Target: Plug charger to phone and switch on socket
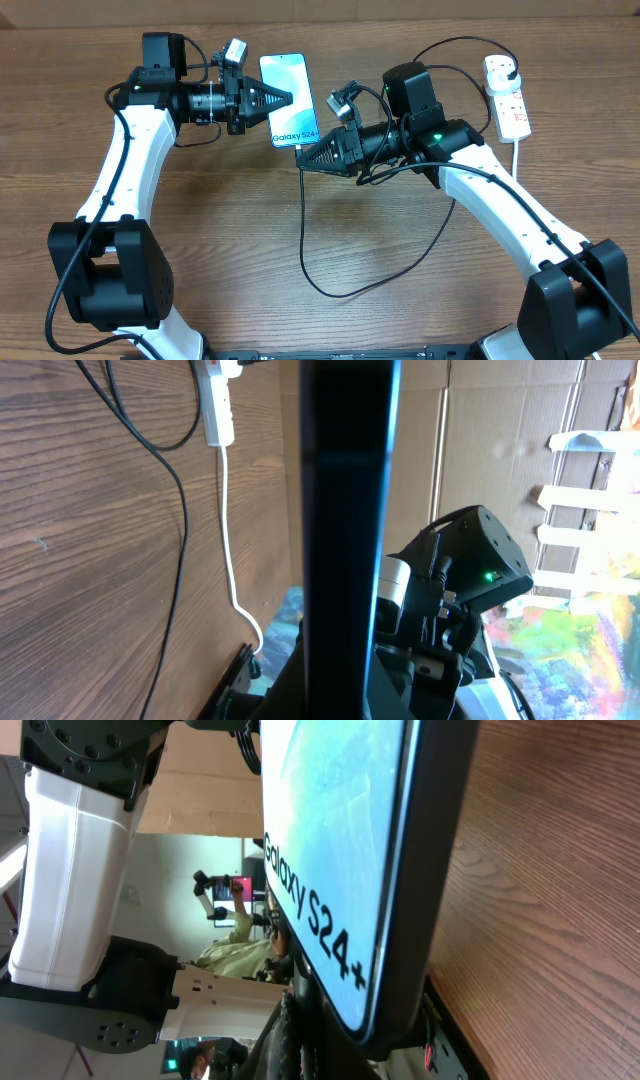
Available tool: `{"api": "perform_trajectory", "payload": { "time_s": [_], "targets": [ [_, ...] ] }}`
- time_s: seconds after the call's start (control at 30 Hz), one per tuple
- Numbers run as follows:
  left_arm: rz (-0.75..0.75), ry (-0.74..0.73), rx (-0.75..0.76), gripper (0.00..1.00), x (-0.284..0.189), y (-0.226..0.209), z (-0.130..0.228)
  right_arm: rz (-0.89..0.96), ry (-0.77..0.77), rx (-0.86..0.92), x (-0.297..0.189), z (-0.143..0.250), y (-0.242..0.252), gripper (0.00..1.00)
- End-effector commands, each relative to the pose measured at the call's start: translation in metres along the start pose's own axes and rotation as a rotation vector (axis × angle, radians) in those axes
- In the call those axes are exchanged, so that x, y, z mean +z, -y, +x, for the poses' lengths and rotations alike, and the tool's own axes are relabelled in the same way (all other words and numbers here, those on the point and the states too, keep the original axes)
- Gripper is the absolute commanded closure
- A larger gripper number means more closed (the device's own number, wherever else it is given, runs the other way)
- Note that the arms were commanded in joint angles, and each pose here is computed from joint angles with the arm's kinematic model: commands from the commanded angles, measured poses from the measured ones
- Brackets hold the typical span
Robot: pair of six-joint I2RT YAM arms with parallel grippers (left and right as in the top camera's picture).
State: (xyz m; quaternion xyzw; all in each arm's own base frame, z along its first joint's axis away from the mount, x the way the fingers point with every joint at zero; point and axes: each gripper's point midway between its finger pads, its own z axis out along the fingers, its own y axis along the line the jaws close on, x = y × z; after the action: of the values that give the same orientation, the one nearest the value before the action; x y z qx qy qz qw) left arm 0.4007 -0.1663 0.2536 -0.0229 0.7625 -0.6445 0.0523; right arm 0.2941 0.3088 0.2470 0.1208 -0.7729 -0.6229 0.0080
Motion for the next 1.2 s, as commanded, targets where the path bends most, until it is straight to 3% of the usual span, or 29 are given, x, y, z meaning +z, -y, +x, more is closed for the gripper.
{"api": "perform_trajectory", "payload": {
  "time_s": [0.0, 1.17],
  "targets": [
    [0.050, -0.035, 0.015, 0.96, 0.0021, 0.0089, 0.0063, -0.010, 0.014, -0.061, -0.0036, -0.0038, -0.0169, 0.96],
    [0.095, -0.073, 0.046, 0.96, 0.0069, 0.0171, 0.0141, -0.031, 0.007, -0.064, -0.0037, -0.0039, -0.0218, 0.96]
  ]
}}
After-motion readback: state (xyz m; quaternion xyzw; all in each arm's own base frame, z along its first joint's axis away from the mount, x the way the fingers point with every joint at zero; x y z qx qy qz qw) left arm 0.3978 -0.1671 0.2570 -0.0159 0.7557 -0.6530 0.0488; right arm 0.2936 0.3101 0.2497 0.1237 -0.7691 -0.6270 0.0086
